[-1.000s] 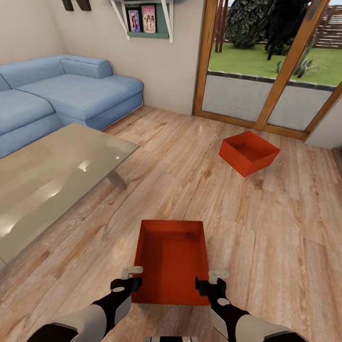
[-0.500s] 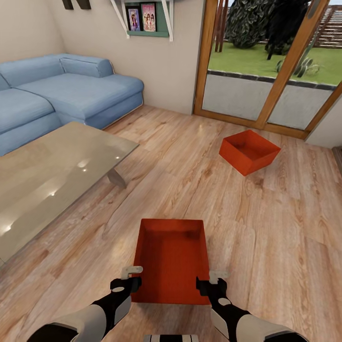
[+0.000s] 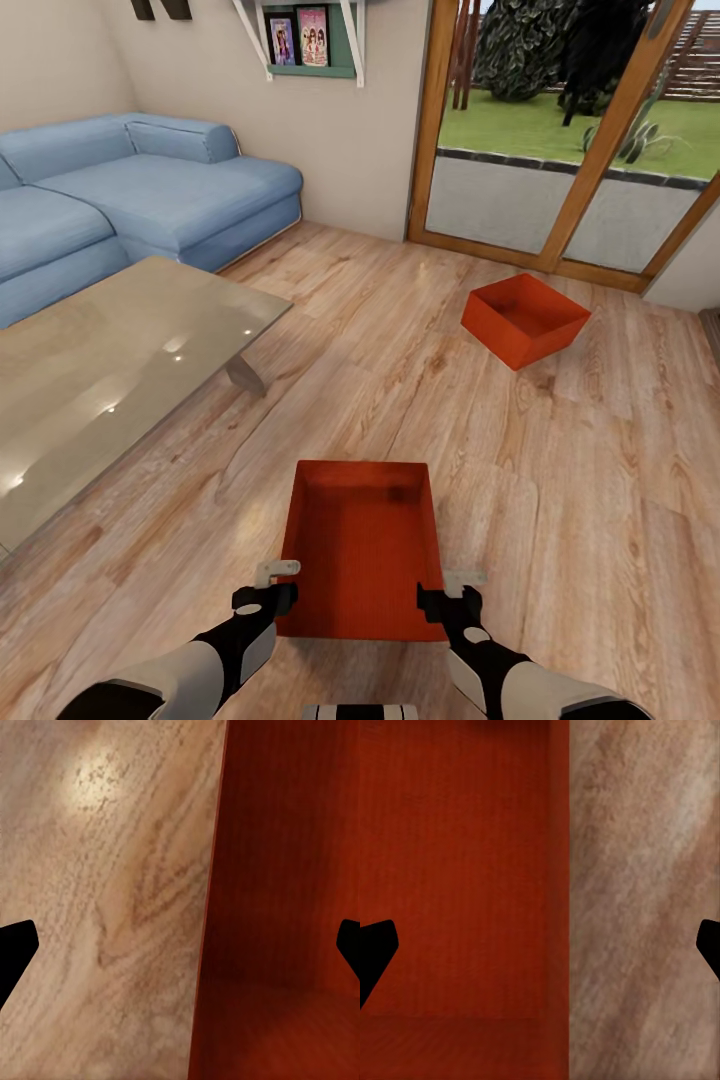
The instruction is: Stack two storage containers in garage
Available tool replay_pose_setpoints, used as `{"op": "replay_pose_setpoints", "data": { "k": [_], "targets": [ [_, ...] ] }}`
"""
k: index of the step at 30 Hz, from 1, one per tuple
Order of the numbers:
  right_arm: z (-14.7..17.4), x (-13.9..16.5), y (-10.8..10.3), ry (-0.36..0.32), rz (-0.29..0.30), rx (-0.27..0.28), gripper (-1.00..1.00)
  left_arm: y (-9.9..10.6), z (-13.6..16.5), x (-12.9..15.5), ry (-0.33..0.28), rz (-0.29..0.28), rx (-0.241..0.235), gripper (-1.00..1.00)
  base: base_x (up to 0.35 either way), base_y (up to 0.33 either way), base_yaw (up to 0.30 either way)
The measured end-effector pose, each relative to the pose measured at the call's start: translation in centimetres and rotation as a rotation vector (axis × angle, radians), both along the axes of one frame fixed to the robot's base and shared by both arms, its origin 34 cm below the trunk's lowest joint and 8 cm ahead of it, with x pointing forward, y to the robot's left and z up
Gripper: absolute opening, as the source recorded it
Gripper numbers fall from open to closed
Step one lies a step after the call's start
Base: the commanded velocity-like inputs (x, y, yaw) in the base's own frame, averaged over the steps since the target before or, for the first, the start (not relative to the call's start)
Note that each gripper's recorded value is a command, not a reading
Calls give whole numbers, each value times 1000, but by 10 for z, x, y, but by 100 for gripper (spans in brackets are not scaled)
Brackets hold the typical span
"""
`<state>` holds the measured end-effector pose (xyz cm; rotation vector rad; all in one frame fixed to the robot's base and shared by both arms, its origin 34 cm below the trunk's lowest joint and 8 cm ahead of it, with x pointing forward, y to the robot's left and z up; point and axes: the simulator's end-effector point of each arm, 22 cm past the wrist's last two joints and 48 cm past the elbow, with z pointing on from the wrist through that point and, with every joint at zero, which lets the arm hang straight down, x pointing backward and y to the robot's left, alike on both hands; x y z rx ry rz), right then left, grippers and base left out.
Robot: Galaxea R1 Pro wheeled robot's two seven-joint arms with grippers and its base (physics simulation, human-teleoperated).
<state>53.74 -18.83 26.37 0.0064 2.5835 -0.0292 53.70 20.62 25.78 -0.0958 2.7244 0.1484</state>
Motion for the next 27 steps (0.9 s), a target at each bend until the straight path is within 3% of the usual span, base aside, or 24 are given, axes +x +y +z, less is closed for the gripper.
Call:
{"op": "replay_pose_setpoints", "data": {
  "k": [13,27],
  "targets": [
    [-1,0,-12,1,-5,-14,100,0,0,0,0,0,0,100,0,0,0],
    [-31,-6,-11,1,-6,-13,100,0,-30,-6,0,0,0,100,0,0,0]
  ]
}}
